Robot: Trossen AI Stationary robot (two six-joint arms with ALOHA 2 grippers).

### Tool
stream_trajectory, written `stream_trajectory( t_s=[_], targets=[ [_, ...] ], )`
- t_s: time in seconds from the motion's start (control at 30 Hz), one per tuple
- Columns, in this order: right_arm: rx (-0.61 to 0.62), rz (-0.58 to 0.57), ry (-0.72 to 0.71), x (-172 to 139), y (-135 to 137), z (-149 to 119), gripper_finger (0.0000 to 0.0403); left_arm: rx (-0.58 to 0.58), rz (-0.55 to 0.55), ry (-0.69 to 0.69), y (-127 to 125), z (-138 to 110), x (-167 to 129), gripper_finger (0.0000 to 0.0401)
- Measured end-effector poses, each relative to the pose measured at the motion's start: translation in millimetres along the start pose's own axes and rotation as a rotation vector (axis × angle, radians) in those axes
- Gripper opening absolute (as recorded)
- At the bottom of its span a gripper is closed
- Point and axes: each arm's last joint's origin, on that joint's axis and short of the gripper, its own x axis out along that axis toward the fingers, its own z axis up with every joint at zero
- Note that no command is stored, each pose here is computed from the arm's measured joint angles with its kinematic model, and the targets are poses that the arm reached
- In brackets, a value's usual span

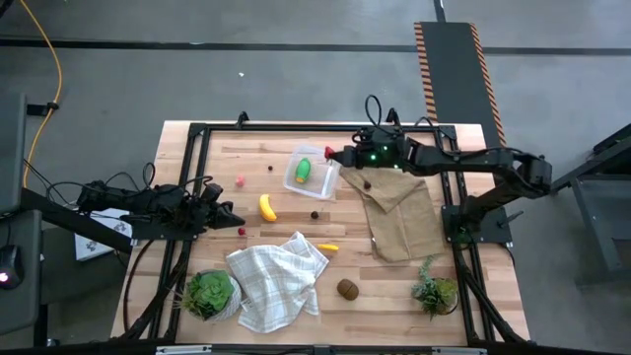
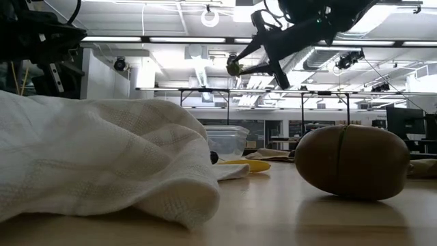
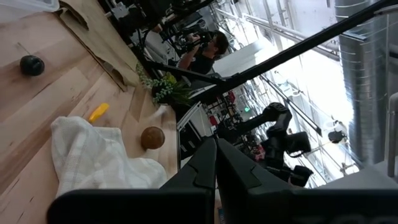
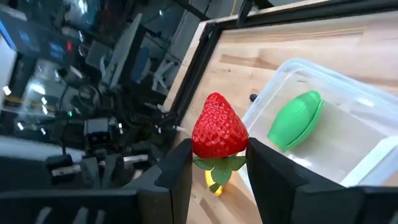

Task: Pick and placing Produce into tupperware
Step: Put the red strawberry into the transparent bin

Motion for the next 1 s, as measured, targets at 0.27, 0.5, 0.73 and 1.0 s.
stream_trajectory(
  t_s=[0.27,0.5,0.73,1.0],
  targets=[
    [-0.191,-0.122,0.042,-6.6,28.3,36.9,0.0128,-0.002,0.013,-0.021,0.4,0.5,0.0,0.0001],
    [-0.268,-0.192,0.188,22.0,34.2,56.0,0.0128,0.000,0.021,-0.027,0.8,0.7,0.0,0.0001],
    [-0.317,-0.307,0.380,65.3,31.7,56.3,0.0128,0.001,0.029,-0.033,1.4,0.7,0.0,0.0001],
    [-0.378,-0.421,0.528,93.2,35.3,58.9,0.0128,0.003,0.029,-0.034,1.3,0.7,-0.1,0.0001]
  ],
)
